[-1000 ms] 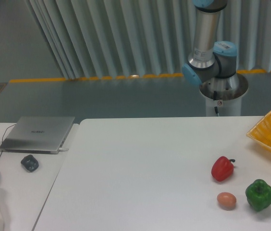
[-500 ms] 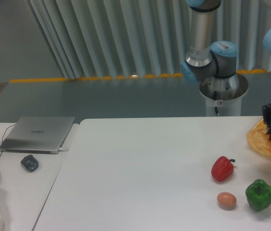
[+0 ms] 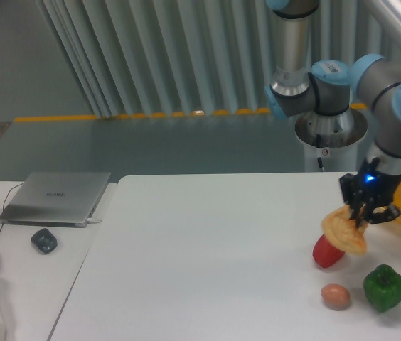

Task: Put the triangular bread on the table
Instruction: 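Lift the bread out of the crate and carry it beside the red pepper, then lower the bread onto the table and open the gripper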

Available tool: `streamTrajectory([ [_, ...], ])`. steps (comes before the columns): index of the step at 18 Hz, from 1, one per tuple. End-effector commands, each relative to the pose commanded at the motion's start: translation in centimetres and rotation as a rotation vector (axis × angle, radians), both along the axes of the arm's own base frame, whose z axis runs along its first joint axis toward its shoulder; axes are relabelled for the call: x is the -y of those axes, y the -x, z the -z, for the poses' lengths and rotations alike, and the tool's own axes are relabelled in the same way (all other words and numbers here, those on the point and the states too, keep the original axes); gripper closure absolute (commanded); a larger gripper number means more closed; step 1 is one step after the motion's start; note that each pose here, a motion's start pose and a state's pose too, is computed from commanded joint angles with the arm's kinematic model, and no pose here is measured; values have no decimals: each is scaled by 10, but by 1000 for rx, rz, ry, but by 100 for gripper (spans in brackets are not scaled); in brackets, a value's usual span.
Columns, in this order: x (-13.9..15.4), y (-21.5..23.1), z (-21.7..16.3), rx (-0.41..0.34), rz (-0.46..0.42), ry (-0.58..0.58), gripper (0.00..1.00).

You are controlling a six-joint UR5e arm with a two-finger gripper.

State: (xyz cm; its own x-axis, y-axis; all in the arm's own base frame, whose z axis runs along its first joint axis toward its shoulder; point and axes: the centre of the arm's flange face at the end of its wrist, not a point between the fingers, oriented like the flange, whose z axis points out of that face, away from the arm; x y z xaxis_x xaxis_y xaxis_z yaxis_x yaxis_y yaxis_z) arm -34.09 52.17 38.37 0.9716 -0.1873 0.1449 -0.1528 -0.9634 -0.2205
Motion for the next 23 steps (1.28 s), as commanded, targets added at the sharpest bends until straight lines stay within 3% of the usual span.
streamTrajectory([
  [3, -22, -41, 25, 37, 38, 42, 85],
  [6, -26, -61, 40, 33, 67, 90, 84],
  [12, -37, -79, 56, 11, 114, 149, 84],
  [18, -44, -93, 62, 16, 140, 156, 77],
  [21, -49, -99, 72, 19, 156, 168, 60],
  [23, -49, -99, 73, 10, 167, 171, 30],
])
